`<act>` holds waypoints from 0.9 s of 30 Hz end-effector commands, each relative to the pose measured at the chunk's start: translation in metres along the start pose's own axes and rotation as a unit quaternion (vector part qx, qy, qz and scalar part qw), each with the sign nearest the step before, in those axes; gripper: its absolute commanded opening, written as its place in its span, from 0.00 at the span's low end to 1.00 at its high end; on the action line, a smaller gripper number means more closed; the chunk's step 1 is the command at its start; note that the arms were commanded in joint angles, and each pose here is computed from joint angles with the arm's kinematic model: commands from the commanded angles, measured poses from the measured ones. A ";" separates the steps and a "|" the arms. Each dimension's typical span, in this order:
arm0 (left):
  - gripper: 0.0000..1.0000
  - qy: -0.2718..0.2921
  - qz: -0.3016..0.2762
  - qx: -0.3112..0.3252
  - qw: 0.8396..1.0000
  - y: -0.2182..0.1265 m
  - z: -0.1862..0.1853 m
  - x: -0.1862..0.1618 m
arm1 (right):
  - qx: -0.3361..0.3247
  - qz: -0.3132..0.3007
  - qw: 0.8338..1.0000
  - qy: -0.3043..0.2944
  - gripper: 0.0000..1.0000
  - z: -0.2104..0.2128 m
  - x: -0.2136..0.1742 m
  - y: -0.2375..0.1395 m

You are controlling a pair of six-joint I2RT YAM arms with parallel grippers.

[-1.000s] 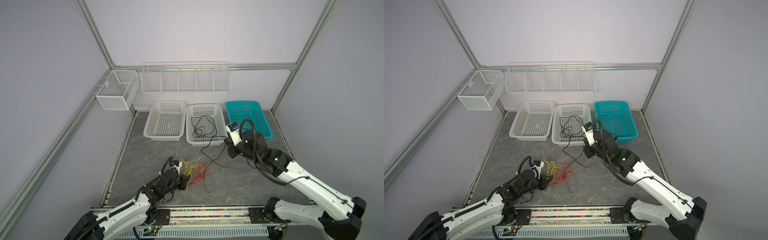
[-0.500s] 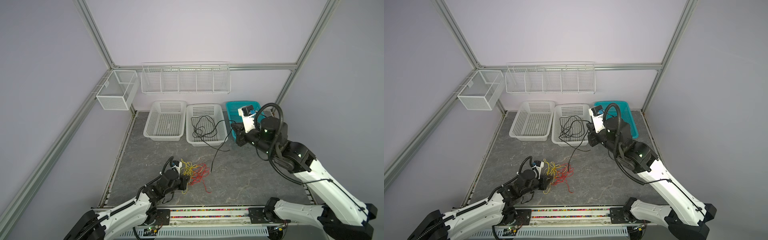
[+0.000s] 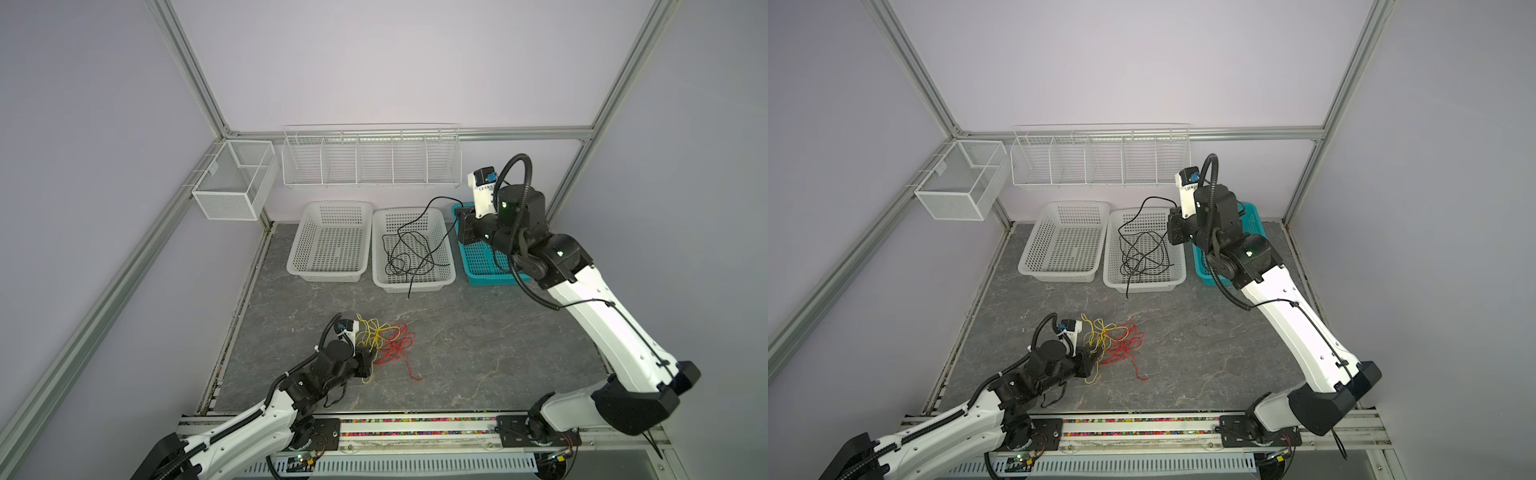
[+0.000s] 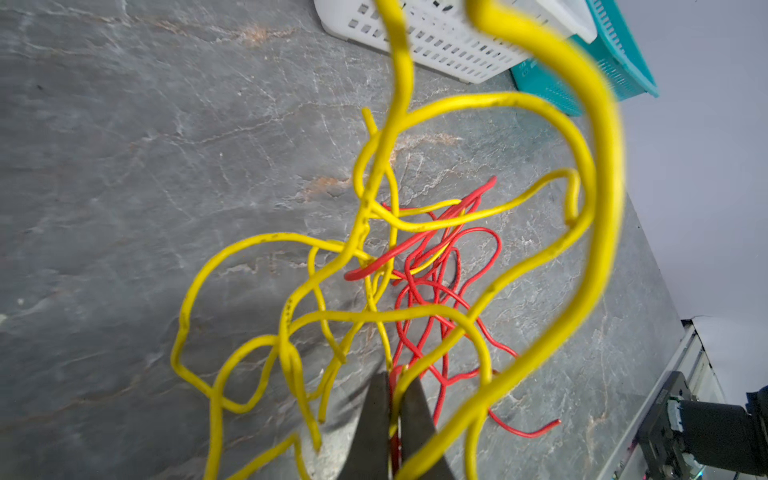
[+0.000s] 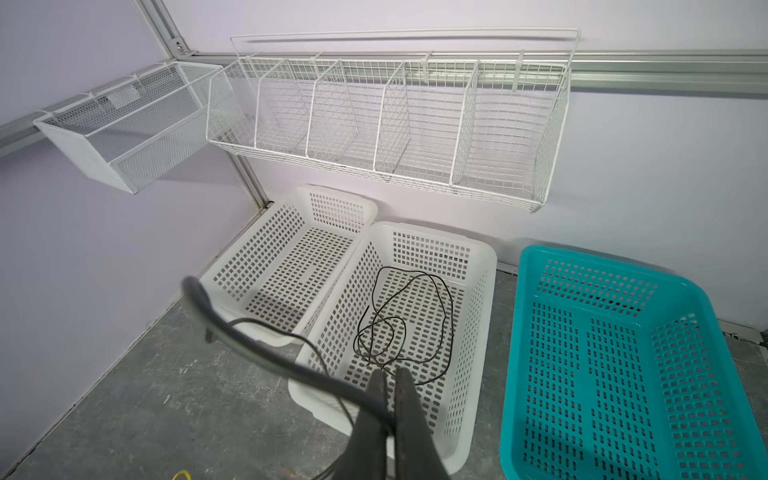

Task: Untangle the cables
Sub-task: 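Lower the black wire into the white basket and open the right gripper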

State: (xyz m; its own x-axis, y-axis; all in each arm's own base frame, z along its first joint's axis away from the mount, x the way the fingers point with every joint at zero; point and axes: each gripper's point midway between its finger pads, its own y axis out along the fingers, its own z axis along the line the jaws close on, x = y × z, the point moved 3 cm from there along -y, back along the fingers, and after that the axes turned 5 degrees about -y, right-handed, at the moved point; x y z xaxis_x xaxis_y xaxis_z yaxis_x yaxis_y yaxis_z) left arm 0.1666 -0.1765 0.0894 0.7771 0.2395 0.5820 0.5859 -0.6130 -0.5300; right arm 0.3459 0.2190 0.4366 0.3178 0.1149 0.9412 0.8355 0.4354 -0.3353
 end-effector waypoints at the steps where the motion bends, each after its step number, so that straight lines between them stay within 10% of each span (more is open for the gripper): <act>1: 0.00 -0.002 -0.022 0.006 1.000 -0.003 0.001 0.007 | 0.006 0.007 1.000 0.026 0.07 -0.005 0.000 0.029; 22: 0.00 -0.002 -0.019 -0.001 1.000 -0.003 -0.001 0.007 | -0.035 0.148 0.987 0.055 0.07 -0.035 -0.101 0.190; 27: 0.00 -0.002 -0.018 -0.006 1.000 -0.003 -0.002 0.006 | -0.035 0.163 0.985 0.046 0.29 -0.035 -0.106 0.189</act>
State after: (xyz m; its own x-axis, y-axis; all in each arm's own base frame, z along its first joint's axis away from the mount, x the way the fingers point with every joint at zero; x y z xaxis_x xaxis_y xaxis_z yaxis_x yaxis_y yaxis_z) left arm 0.1683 -0.1748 0.0934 0.7630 0.2539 0.5944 0.6039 -0.6078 -0.5156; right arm 0.4847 0.2577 0.2492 0.6466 0.1637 0.7451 0.6800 0.3190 -0.6602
